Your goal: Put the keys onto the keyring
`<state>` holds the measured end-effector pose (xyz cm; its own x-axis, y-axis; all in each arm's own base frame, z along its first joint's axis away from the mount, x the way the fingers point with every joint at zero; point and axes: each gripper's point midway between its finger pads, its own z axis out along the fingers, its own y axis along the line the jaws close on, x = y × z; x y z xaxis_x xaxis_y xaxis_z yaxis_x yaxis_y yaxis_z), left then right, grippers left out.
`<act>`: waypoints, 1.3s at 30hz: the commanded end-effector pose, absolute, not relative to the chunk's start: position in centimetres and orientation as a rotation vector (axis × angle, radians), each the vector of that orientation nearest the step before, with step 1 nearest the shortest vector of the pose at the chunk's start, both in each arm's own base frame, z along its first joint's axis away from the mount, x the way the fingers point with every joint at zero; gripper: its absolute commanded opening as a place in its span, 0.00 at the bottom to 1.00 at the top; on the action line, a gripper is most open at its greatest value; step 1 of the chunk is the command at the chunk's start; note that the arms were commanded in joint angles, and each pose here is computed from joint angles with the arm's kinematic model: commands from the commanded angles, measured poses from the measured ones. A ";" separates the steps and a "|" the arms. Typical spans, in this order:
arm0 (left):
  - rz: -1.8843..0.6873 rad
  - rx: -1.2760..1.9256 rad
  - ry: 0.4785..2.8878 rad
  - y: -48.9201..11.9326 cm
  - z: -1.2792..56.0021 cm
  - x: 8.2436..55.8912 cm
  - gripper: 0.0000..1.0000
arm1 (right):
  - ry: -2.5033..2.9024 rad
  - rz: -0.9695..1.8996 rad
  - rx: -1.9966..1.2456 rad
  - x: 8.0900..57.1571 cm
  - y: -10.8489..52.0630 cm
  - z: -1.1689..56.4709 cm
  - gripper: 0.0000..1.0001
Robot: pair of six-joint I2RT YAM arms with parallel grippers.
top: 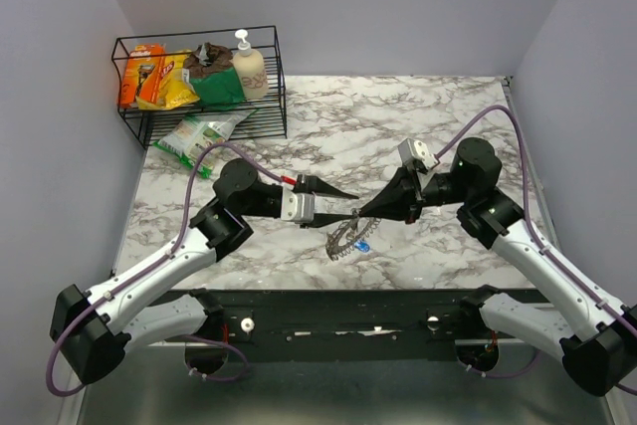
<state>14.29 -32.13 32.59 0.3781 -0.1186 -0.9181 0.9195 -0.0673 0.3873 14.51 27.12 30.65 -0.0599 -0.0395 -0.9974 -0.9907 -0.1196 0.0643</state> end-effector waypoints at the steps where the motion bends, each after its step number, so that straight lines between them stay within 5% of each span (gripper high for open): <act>1: -0.934 1.413 0.841 -31.4 32.2 14.6 0.51 | 1.223 1.257 -1.288 15.2 27.1 31.6 0.01; 32: -0.990 1.550 0.997 -32.4 30.8 15.3 0.38 | 1.244 1.218 -1.295 15.3 26.7 31.3 0.01; 39: -1.001 1.574 1.024 -32.7 30.1 15.4 0.26 | 1.242 1.206 -1.292 15.3 26.7 31.3 0.01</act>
